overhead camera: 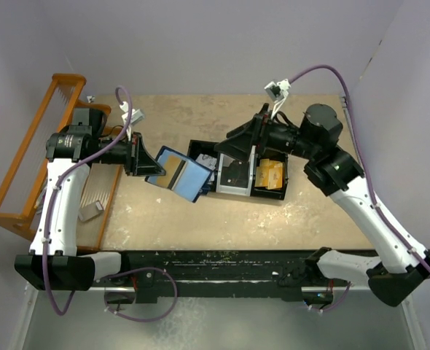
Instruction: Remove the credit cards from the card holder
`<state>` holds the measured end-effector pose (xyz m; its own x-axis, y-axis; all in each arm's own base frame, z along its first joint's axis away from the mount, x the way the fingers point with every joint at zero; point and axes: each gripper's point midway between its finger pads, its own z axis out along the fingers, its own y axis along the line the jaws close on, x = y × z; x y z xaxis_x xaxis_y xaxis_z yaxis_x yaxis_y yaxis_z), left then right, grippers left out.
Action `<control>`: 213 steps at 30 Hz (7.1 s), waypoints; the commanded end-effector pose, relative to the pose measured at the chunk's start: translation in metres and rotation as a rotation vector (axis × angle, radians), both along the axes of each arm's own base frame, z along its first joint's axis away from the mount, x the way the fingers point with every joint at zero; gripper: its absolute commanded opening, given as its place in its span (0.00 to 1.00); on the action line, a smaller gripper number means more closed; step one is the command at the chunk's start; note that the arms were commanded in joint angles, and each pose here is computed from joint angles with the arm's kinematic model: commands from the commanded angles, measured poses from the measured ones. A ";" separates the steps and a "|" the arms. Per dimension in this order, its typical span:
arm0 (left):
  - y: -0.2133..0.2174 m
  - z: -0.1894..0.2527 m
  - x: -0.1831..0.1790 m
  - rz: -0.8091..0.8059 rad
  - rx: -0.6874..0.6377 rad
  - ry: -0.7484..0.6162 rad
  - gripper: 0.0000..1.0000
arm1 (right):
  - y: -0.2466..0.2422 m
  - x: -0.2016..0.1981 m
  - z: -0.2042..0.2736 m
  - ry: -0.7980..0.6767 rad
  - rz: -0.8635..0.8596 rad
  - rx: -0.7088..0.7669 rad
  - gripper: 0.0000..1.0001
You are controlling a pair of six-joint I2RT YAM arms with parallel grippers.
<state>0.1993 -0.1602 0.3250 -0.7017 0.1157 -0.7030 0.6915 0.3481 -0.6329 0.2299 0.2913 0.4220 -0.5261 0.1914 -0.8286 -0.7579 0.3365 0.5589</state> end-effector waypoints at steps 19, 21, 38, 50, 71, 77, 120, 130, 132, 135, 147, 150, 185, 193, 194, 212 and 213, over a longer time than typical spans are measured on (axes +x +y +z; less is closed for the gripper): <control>0.011 0.026 0.060 0.086 -0.120 0.000 0.00 | 0.019 -0.003 -0.036 0.174 -0.014 0.255 1.00; 0.012 0.024 0.064 0.104 -0.106 -0.014 0.00 | 0.022 0.003 -0.045 0.193 -0.028 0.186 1.00; 0.016 -0.005 0.063 0.147 -0.053 0.032 0.00 | 0.046 -0.005 -0.041 0.167 0.039 0.213 0.94; 0.030 -0.006 0.060 0.165 -0.031 0.063 0.00 | 0.050 -0.005 -0.049 0.227 0.030 0.162 0.96; 0.047 -0.011 0.044 0.197 -0.060 0.138 0.00 | 0.090 -0.015 -0.051 0.264 0.094 0.133 0.88; 0.052 -0.010 0.043 0.195 -0.085 0.135 0.00 | 0.093 -0.021 -0.042 0.273 0.116 0.163 0.86; 0.030 0.069 0.005 0.065 -0.482 0.119 0.00 | 0.134 -0.025 -0.045 0.282 0.199 0.276 0.59; 0.031 0.077 -0.004 0.003 -0.520 0.142 0.00 | 0.140 -0.025 -0.036 0.280 0.240 0.334 0.46; 0.030 0.078 -0.007 -0.017 -0.512 0.138 0.00 | 0.139 -0.027 -0.032 0.277 0.252 0.352 0.40; 0.031 0.075 -0.010 -0.029 -0.492 0.139 0.00 | 0.139 -0.028 -0.029 0.275 0.264 0.368 0.30; 0.031 0.071 -0.011 -0.031 -0.484 0.141 0.00 | 0.129 -0.030 -0.023 0.268 0.289 0.406 0.00; 0.030 0.071 -0.010 -0.028 -0.477 0.135 0.00 | 0.121 -0.032 -0.021 0.260 0.287 0.410 0.00; 0.070 -0.122 0.079 0.185 0.355 0.047 0.00 | -0.182 0.041 -0.257 0.512 -0.731 -0.548 0.00; 0.073 -0.178 0.089 0.106 0.488 0.087 0.00 | -0.196 0.069 -0.300 0.563 -0.805 -0.639 0.00; 0.075 -0.183 0.089 0.101 0.500 0.094 0.00 | -0.196 0.073 -0.303 0.566 -0.808 -0.638 0.00; 0.099 -0.184 0.116 0.190 0.670 -0.036 0.64 | -0.195 0.079 -0.287 0.551 -0.826 -0.617 0.64; 0.099 -0.173 0.116 0.200 0.667 -0.059 0.74 | -0.198 0.077 -0.282 0.545 -0.839 -0.615 0.67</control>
<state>0.2963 -0.0620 0.1015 -0.8066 0.4051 -0.4304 0.5555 0.7683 -0.3180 0.3041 0.1038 0.1043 -0.8014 0.2763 -0.5304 0.1121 0.9406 0.3206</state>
